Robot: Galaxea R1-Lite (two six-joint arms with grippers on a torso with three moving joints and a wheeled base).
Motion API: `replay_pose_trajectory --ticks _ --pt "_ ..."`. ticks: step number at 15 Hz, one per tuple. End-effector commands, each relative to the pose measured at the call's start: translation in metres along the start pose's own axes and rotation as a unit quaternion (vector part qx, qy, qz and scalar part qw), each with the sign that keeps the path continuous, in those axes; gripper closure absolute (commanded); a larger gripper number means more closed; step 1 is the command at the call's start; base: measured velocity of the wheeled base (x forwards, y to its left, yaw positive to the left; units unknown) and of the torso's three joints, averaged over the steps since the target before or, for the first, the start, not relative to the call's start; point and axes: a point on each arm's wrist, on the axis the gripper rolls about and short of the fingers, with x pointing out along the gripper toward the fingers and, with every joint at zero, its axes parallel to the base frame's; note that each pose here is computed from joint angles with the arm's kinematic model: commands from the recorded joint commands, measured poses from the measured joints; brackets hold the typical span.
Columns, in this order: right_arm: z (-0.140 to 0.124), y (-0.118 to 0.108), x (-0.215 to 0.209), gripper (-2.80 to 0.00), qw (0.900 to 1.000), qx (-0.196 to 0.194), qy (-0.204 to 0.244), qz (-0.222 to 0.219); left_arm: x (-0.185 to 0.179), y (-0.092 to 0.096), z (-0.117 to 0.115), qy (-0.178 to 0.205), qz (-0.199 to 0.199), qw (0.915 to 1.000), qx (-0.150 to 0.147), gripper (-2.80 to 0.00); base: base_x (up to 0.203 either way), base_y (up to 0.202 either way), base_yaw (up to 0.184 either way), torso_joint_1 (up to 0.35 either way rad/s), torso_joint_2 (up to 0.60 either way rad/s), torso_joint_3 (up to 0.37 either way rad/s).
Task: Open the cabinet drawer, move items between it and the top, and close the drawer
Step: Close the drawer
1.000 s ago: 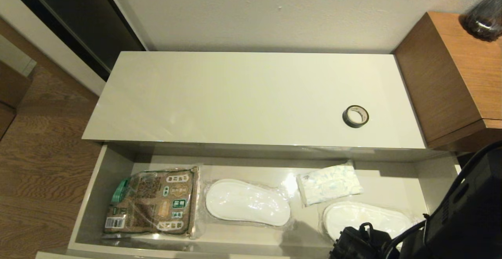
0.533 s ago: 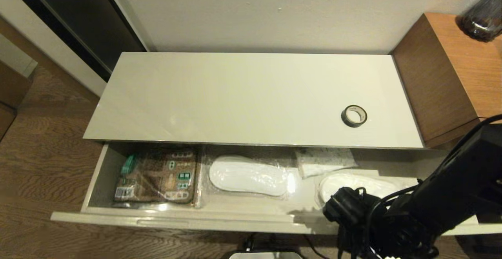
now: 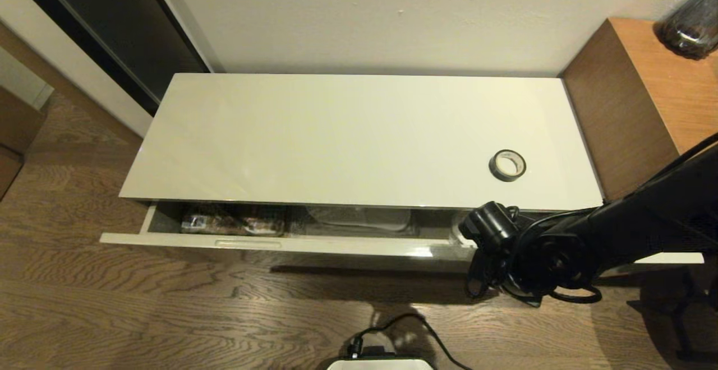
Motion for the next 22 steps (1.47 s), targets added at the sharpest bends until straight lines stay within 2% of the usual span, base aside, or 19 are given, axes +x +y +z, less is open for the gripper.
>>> replay_pose_trajectory --ticks 1,3,5,7,9,12,17,20,22 --pt "0.011 -0.007 -0.027 0.00 1.000 0.007 -0.011 0.008 0.000 0.000 0.000 0.000 0.000 1.0000 0.000 0.00 0.000 0.000 0.000 0.000 0.00 0.000" --pt "0.022 -0.011 -0.044 0.00 1.000 -0.009 -0.021 0.015 0.000 0.000 0.000 0.000 0.000 1.0000 0.000 0.00 0.000 0.000 0.000 0.000 0.00 0.000" --pt "0.044 -0.010 -0.056 0.00 0.998 -0.020 -0.045 0.030 0.000 0.000 0.000 0.000 0.000 1.0000 0.000 0.00 0.000 0.000 0.000 0.000 0.00 0.000" --pt "0.069 -0.007 -0.067 0.00 0.997 -0.017 -0.063 0.037 0.000 0.000 0.000 0.000 0.000 1.0000 0.000 0.00 0.000 0.000 0.000 0.000 0.00 0.000" --pt "0.090 -0.010 -0.065 0.00 0.997 -0.009 -0.067 0.026 0.000 0.000 0.000 0.000 0.000 1.0000 0.000 0.00 0.000 0.000 0.000 0.000 0.00 0.000" --pt "0.096 -0.008 -0.056 0.00 0.998 -0.011 -0.065 0.018 0.000 0.000 0.000 0.000 0.000 1.0000 0.000 0.00 0.000 0.000 0.000 0.000 0.00 0.000" --pt "0.108 -0.006 -0.072 0.00 0.996 -0.012 -0.082 0.030 0.000 0.000 0.000 0.000 0.000 1.0000 0.000 0.00 0.000 0.000 0.000 0.000 0.00 0.000" --pt "0.110 -0.019 -0.097 0.00 0.996 -0.018 -0.079 0.030 0.000 0.000 0.000 0.000 0.000 1.0000 0.000 0.00 0.000 0.000 0.000 0.000 0.00 0.000" --pt "0.108 -0.036 -0.123 0.00 0.997 -0.022 -0.068 0.027 0.000 0.000 0.000 0.000 0.000 1.0000 0.000 0.00 0.000 0.000 0.000 0.000 0.00 0.000"
